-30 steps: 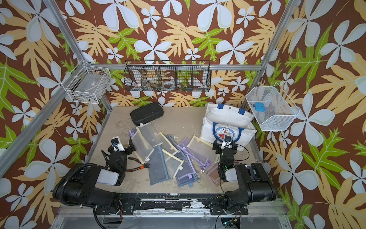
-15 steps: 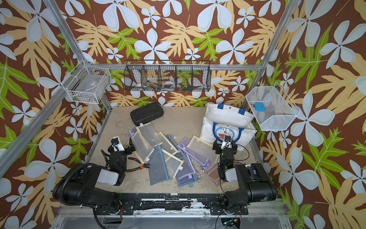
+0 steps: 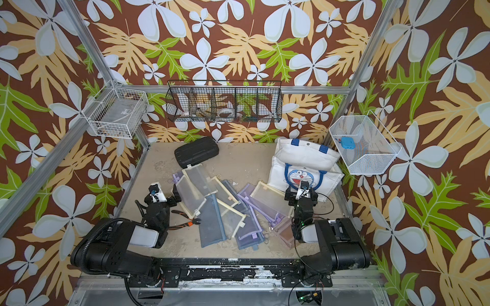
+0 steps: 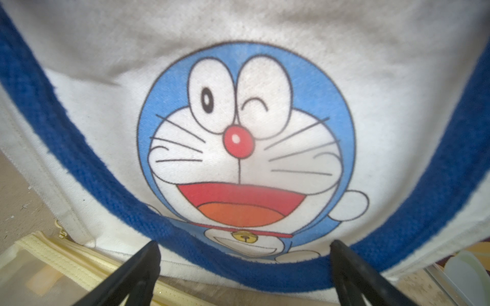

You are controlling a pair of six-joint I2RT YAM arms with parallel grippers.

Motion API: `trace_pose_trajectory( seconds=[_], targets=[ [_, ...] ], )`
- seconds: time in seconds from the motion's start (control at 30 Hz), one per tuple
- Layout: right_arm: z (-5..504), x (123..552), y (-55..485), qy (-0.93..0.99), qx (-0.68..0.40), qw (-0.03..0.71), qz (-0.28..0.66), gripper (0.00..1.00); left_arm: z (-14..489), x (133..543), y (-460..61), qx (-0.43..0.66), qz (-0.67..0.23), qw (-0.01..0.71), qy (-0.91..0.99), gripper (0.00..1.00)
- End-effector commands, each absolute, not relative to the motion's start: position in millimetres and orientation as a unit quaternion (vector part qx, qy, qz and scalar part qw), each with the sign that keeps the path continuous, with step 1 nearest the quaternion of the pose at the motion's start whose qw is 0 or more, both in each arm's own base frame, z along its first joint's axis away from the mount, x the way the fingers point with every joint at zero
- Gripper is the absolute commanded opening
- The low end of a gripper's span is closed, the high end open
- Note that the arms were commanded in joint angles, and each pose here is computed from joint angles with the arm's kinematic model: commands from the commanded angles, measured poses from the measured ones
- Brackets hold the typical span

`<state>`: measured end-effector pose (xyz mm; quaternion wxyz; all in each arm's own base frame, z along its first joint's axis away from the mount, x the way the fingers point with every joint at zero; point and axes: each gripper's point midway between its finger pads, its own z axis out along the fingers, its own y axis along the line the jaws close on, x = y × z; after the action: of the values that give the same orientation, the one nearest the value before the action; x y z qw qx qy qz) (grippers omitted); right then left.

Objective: Put the pencil pouch into the canvas bag
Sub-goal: Pick up the pencil case from the pencil case.

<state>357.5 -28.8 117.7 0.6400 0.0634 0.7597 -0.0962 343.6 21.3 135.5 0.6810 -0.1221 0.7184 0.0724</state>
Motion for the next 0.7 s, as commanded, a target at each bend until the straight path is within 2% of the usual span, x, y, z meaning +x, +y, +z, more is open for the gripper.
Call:
trace_pose_trajectory(
  seconds=[0.0, 0.17, 0.27, 0.43, 0.57, 0.67],
  targets=[
    [127.6, 357.1, -30.3, 0.746, 0.069, 0.655, -0.098, 1.00, 143.0, 342.6, 24.8, -0.131, 0.077, 0.688, 0.710, 1.00],
    [144.5, 358.9, -32.6, 0.750, 0.075, 0.648, -0.106, 1.00, 148.7, 340.7, 21.2, -0.124, 0.075, 0.693, 0.706, 1.00],
    [155.4, 358.2, -29.9, 0.757, 0.075, 0.642, -0.097, 1.00, 150.8, 344.4, 32.9, -0.154, 0.103, 0.666, 0.723, 1.00],
    [178.6, 354.7, -15.3, 0.764, 0.064, 0.635, -0.094, 1.00, 171.3, 348.9, 31.9, -0.137, 0.114, 0.647, 0.742, 1.00],
    [195.0, 348.4, -13.5, 0.772, 0.112, 0.623, -0.055, 1.00, 204.7, 349.3, 34.5, -0.207, 0.082, 0.636, 0.739, 1.00],
    [204.3, 342.8, 6.4, 0.778, 0.094, 0.620, -0.033, 1.00, 228.0, 352.4, 26.6, -0.253, 0.041, 0.595, 0.762, 1.00]
  ],
)
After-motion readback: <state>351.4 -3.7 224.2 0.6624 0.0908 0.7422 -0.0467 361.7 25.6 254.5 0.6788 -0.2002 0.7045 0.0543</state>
